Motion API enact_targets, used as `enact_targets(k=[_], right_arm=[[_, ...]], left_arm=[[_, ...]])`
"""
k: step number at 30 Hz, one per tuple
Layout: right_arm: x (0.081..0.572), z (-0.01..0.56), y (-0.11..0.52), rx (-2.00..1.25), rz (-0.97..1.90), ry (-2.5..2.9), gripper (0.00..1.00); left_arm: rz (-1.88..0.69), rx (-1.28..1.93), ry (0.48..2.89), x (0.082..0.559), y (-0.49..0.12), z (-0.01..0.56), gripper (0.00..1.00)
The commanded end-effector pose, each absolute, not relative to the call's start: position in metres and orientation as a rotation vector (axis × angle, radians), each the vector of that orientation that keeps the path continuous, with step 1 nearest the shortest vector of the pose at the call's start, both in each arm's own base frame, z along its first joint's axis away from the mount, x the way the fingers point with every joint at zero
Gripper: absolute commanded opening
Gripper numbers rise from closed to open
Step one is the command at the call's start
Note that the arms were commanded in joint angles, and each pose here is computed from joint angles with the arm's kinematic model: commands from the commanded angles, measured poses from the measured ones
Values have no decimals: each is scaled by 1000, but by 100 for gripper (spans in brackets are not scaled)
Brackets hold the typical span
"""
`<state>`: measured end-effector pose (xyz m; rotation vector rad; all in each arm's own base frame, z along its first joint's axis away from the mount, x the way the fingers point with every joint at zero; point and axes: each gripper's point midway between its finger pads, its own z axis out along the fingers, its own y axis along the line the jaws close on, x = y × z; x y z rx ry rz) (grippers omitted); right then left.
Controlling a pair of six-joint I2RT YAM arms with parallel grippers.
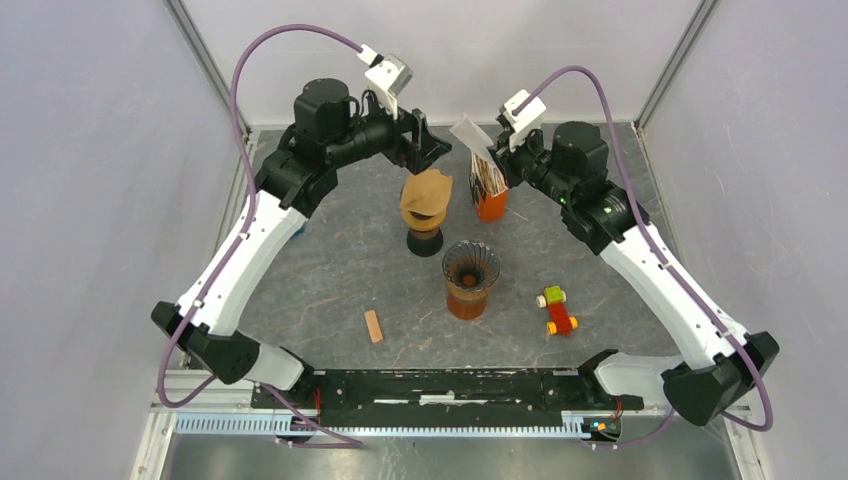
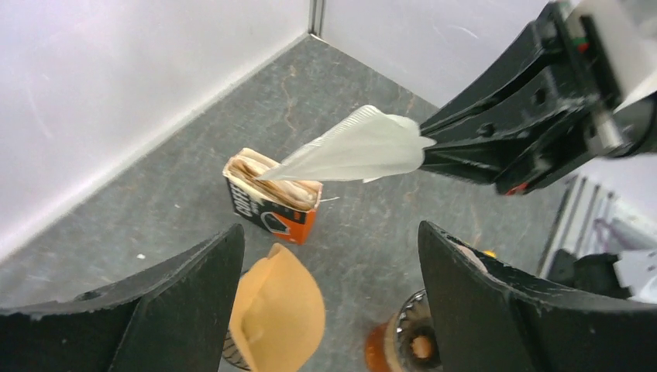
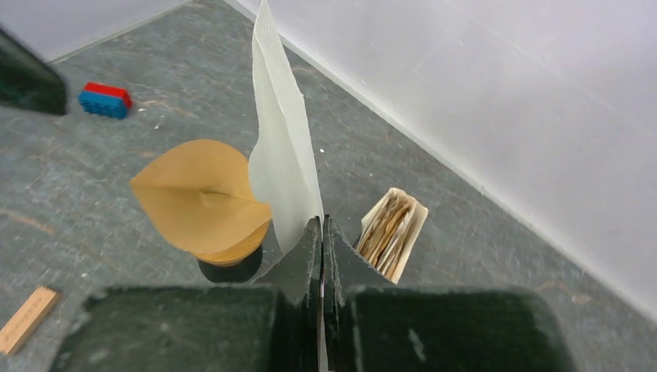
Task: Place the coffee filter in the dripper
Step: Pick up the coffee filter from the coffee filter holder.
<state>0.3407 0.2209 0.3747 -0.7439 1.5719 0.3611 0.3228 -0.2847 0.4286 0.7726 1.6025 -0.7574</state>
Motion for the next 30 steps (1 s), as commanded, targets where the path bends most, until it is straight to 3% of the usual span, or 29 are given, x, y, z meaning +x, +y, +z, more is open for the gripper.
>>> enact_targets(k=[1, 5, 12, 30], right_arm=[[363, 393, 214, -532, 336, 1580, 0], [373, 383, 210, -451, 300, 1628, 0], [377, 379, 207, -380, 279, 1645, 0], [376, 374, 202, -348, 267, 1653, 0]], left_arm=[[-969, 485, 1682, 337, -303, 446, 89], [-1076, 396, 1735, 338, -325, 452, 94], [-1044, 303, 1793, 352, -348, 450, 85], [-892, 311, 1844, 371, -366, 417, 79]])
